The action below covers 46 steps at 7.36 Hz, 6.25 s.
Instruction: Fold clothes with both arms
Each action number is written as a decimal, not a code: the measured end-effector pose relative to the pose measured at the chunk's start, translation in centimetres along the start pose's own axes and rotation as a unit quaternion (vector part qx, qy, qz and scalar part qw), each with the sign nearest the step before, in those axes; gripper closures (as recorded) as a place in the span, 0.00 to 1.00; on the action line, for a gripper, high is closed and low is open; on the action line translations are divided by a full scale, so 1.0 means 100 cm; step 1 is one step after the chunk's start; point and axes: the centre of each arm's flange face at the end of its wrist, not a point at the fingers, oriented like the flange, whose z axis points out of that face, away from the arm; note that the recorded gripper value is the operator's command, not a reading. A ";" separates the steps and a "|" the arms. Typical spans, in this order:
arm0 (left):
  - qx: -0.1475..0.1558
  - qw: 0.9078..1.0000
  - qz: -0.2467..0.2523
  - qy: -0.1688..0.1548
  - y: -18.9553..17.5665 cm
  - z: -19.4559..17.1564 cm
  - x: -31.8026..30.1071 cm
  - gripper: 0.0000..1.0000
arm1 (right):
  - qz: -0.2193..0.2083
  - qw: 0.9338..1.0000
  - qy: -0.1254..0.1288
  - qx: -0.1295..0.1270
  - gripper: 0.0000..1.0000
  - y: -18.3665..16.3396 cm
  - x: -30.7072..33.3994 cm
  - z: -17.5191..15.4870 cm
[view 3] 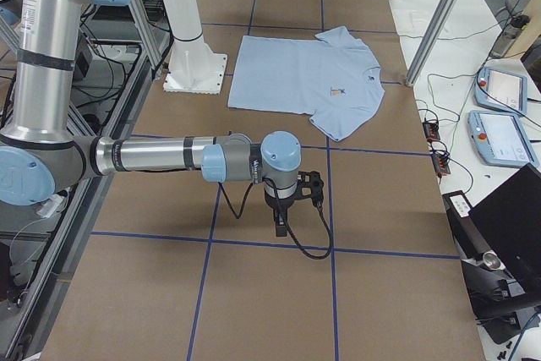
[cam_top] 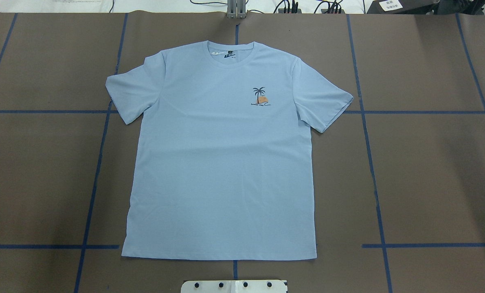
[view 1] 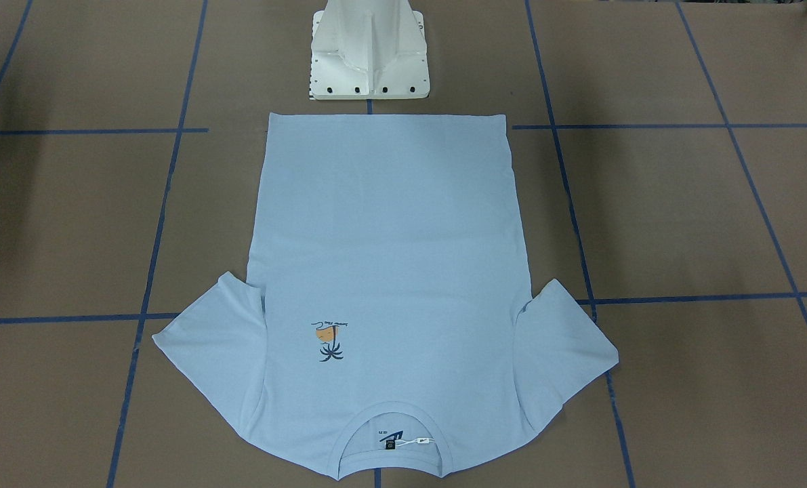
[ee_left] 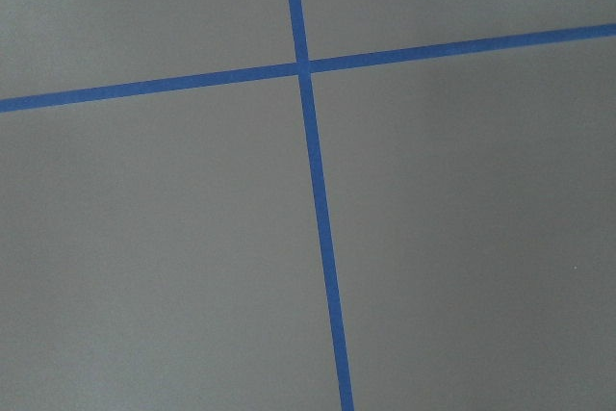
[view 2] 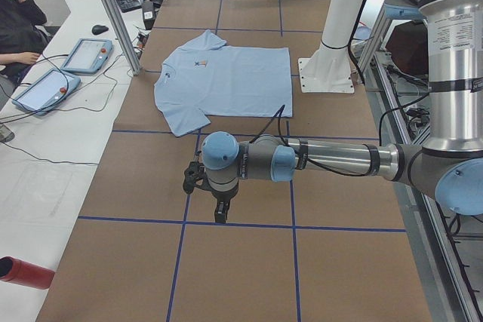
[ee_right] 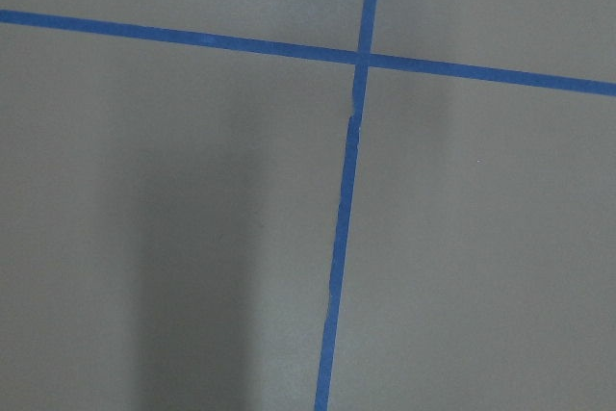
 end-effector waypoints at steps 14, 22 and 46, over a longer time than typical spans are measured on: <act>0.215 0.959 0.185 -0.011 -0.085 -0.047 0.043 0.00 | -0.056 0.983 -0.072 0.157 0.00 -0.193 -0.120 0.010; 0.217 0.958 0.187 -0.010 -0.085 -0.049 0.045 0.00 | -0.008 0.975 -0.054 0.214 0.36 -0.209 -0.381 0.174; 0.223 0.956 0.192 -0.010 -0.086 -0.052 0.049 0.00 | 0.154 0.954 0.039 0.253 0.00 -0.254 -0.710 0.134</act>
